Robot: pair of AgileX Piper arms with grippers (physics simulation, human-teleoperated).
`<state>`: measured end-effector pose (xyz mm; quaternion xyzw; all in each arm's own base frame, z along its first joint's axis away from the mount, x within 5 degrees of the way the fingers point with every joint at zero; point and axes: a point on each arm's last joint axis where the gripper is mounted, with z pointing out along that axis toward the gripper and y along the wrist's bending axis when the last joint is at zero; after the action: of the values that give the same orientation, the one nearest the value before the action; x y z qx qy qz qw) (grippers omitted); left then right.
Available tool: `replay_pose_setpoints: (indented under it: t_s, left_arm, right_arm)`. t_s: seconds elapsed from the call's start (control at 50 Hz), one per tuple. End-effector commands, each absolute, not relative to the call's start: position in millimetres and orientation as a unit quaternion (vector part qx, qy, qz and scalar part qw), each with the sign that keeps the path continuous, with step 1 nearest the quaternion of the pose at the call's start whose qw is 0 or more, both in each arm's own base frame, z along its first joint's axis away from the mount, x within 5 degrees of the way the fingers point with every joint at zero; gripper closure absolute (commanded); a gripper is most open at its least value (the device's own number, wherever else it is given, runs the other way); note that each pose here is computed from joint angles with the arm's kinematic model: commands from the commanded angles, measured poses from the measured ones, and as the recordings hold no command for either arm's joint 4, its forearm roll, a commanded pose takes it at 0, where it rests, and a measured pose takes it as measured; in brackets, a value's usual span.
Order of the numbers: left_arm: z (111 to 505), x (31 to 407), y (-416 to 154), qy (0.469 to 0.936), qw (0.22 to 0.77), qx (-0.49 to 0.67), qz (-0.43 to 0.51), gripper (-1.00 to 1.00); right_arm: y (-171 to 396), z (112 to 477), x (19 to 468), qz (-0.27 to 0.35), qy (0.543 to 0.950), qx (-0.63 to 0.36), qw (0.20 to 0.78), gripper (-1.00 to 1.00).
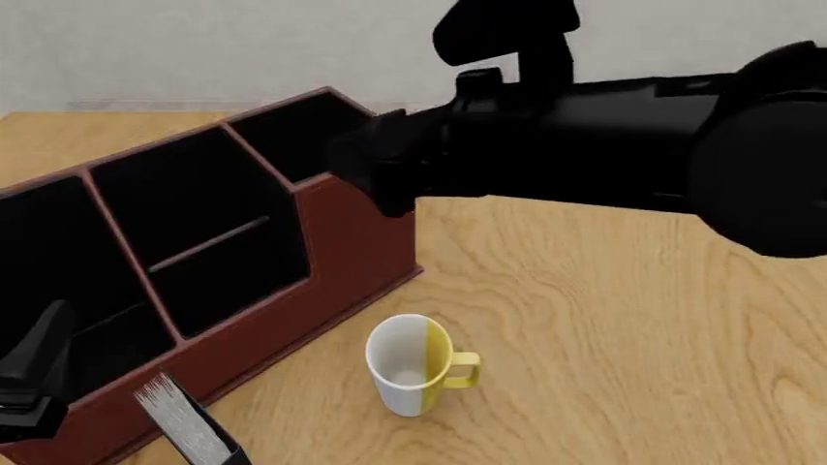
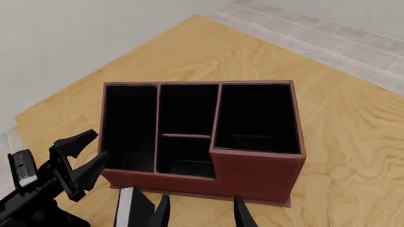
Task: Pick up the book and place it in the right compartment of the caddy.
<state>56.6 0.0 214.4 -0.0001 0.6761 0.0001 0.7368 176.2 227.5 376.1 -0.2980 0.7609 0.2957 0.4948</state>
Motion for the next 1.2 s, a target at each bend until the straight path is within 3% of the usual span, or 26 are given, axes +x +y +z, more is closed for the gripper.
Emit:
replay_pose_setpoints:
  t_s: [0.02,1.2]
  left_arm:
    - [214.4,56.6,0.0,0.676,0.737,0.000,0.000,-1.00]
    - [214.4,56.6,0.0,0.676,0.737,0.000,0.000,-1.00]
  right_arm:
    - [247.0,355.3,173.8,0.310,0.771,-0.300,0.467,-1.00]
    - [315.0,345.6,140.8,0.366,0.757,-0.346,0.416,-1.00]
